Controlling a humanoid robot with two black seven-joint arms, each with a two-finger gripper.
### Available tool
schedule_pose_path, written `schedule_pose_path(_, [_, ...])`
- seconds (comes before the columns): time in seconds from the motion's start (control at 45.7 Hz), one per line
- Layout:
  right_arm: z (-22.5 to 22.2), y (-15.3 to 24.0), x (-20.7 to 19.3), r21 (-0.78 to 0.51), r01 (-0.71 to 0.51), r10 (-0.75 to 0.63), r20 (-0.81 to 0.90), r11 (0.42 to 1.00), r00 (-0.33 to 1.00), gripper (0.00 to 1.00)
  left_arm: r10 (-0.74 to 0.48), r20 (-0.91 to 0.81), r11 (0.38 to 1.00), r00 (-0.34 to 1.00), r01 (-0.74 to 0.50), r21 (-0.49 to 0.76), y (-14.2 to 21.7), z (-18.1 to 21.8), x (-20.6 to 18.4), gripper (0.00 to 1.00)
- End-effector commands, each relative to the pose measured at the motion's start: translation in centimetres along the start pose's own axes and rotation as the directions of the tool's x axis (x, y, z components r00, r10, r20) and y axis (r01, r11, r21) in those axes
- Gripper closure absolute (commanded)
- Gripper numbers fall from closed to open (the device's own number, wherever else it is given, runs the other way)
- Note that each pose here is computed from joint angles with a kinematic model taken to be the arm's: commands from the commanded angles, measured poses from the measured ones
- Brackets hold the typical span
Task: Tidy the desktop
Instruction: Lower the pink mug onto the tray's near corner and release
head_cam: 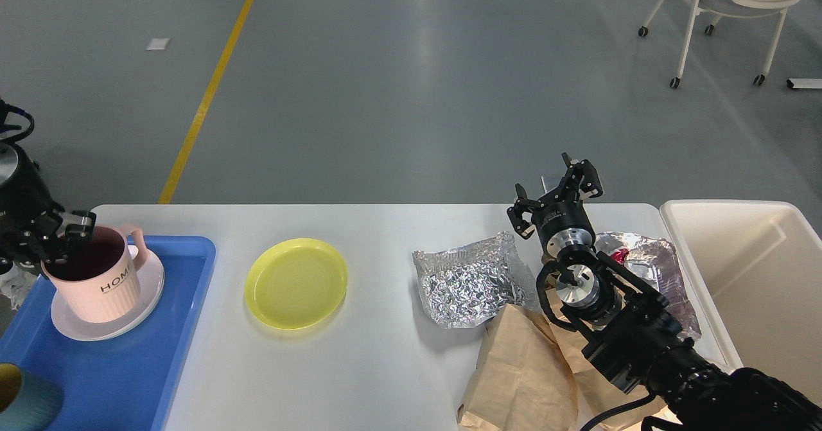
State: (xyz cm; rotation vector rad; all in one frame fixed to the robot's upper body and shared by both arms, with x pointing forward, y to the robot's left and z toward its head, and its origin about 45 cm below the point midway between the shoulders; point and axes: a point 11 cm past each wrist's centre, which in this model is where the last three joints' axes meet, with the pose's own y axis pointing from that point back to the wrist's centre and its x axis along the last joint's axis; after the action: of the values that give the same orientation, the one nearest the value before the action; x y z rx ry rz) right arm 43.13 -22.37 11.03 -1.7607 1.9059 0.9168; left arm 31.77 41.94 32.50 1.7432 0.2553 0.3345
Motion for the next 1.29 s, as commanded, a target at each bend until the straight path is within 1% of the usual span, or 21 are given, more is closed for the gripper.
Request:
schedule_pose_path(0.0, [0.0, 0.0, 0.0, 0.0, 0.0, 0.0, 0.0, 1.0, 1.0, 0.0, 0.045, -0.057, 0.998, 0.997, -0.042, 0.047, -4.8, -2.7, -0.4, 1.0])
schedule_pose_path(0.088, [0.0, 0.0, 0.0, 0.0, 0.0, 0.0, 0.0, 1.0, 1.0, 0.0, 0.061, -0.073, 0.996, 0.995, -0.055, 0.077, -7.1, -3.7, -0.8, 1.0])
schedule_pose_path(0.153, [0.0, 0.0, 0.0, 0.0, 0.0, 0.0, 0.0, 1.0, 1.0, 0.0, 0.048, -0.079, 0.996, 0.996, -0.041, 0.081, -8.4, -4.0, -1.5, 1.0])
schedule_pose_path(0.525, [0.0, 0.0, 0.0, 0.0, 0.0, 0.0, 0.0, 1.0, 1.0, 0.0, -0.114, -0.085, 0.993, 0.99, 0.117, 0.029, -14.5, -2.3, -6.2, 1.0])
schedule_pose_path(0.657, [0.0, 0.0, 0.0, 0.0, 0.0, 0.0, 0.0, 1.0, 1.0, 0.0, -0.124, -0.089, 0.991, 0.988, 0.128, 0.042, -14.9, -2.8, -6.6, 1.0])
schedule_pose_path(1.073, [0.0, 0.0, 0.0, 0.0, 0.0, 0.0, 0.0, 1.0, 1.0, 0.0, -0.103, -0.098, 0.992, 0.99, 0.11, 0.07, -15.0, -3.8, -5.9, 1.0])
schedule_pose_path(1.182, [0.0, 0.0, 0.0, 0.0, 0.0, 0.0, 0.0, 1.0, 1.0, 0.0, -0.099, -0.097, 0.992, 0.99, 0.107, 0.073, -15.0, -3.9, -5.8, 0.9])
schedule_pose_path(1.27, [0.0, 0.0, 0.0, 0.0, 0.0, 0.0, 0.0, 1.0, 1.0, 0.0, -0.095, -0.096, 0.992, 0.991, 0.102, 0.074, -15.0, -3.8, -5.7, 0.77])
